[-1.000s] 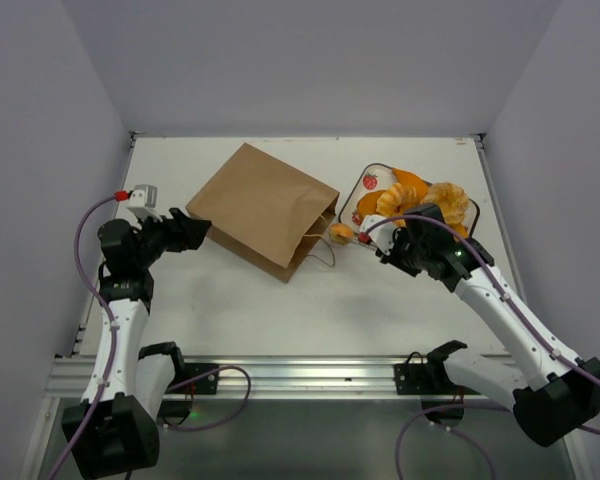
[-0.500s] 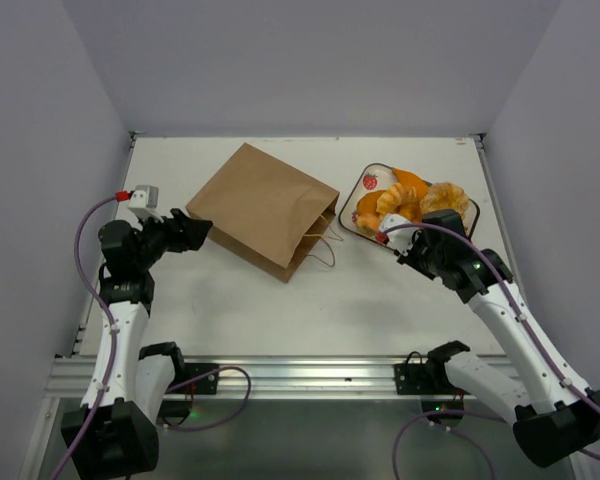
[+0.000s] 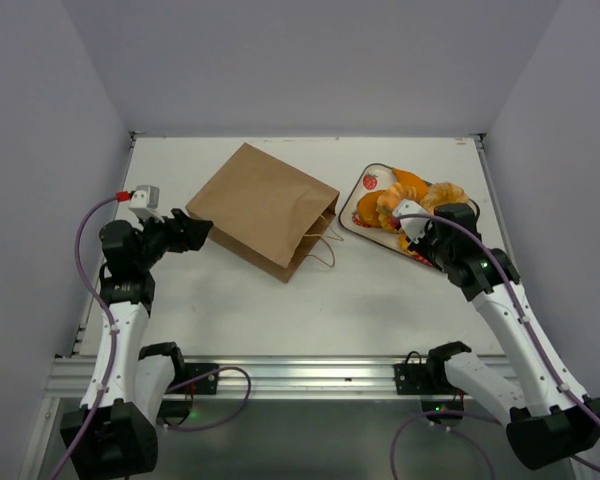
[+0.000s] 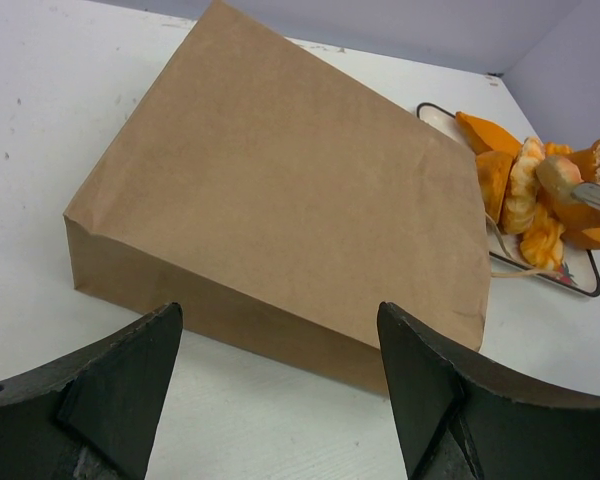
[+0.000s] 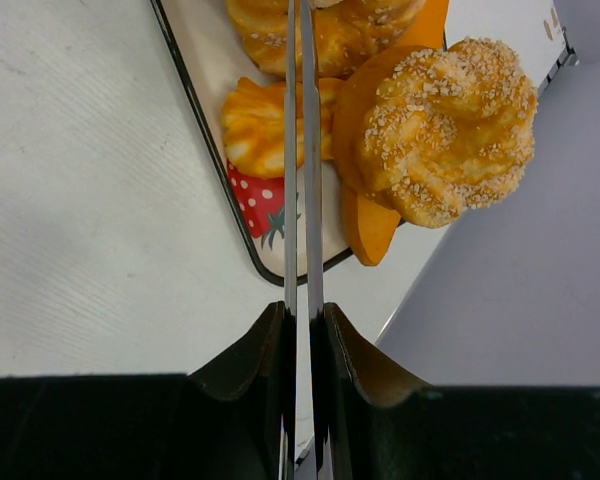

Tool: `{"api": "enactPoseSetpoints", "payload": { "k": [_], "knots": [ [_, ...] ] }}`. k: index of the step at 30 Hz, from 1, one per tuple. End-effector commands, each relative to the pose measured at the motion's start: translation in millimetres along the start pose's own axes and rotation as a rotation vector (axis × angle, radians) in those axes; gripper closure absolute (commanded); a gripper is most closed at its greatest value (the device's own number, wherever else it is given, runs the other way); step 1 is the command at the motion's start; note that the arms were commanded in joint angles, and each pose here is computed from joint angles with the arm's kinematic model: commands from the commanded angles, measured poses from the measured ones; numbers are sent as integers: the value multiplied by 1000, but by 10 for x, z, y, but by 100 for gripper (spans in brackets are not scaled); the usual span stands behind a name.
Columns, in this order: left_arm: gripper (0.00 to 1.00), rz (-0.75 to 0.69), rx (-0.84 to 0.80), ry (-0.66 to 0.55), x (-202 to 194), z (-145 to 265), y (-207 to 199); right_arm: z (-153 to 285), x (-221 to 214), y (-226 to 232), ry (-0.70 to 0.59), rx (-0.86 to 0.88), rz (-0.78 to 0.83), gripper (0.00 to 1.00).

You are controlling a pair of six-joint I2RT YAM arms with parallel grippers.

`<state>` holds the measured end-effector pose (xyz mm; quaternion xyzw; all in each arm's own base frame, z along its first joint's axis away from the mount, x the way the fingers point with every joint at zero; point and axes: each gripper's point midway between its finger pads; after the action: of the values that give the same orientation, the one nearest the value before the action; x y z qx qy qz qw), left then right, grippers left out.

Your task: Take the fake bread out of the paper bag

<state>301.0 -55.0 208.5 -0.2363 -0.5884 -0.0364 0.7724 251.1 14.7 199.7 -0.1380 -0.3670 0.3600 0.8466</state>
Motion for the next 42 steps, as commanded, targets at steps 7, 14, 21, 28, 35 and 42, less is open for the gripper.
{"api": "enactPoseSetpoints", "payload": {
  "k": [7,14,21,28,35,42],
  "knots": [
    [18,-45,0,-15,40,7,-10,38,242,-459,-55,-162,-112,91],
    [18,-47,-3,-16,44,4,-19,119,260,-451,-94,-161,-124,92],
    [18,-46,-7,-15,41,0,-28,56,120,-382,-56,-159,-106,91],
    [18,-46,-6,-16,43,-1,-22,218,231,-544,-100,-208,-134,92],
    [18,-47,-8,-17,45,1,-26,163,148,-519,-70,-207,-133,92],
    [18,-49,-10,-19,51,2,-33,499,127,-714,-128,-321,-199,93]
  ]
}}
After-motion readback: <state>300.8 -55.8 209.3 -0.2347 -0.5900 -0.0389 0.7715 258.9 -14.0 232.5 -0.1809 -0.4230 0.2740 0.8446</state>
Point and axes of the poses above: each gripper's point midway between its finger pads, its own z axis back along the fingers, its own y axis along the line the jaws close on, x = y × z, and after that the axes turned 6 degrees about -z, right-handed
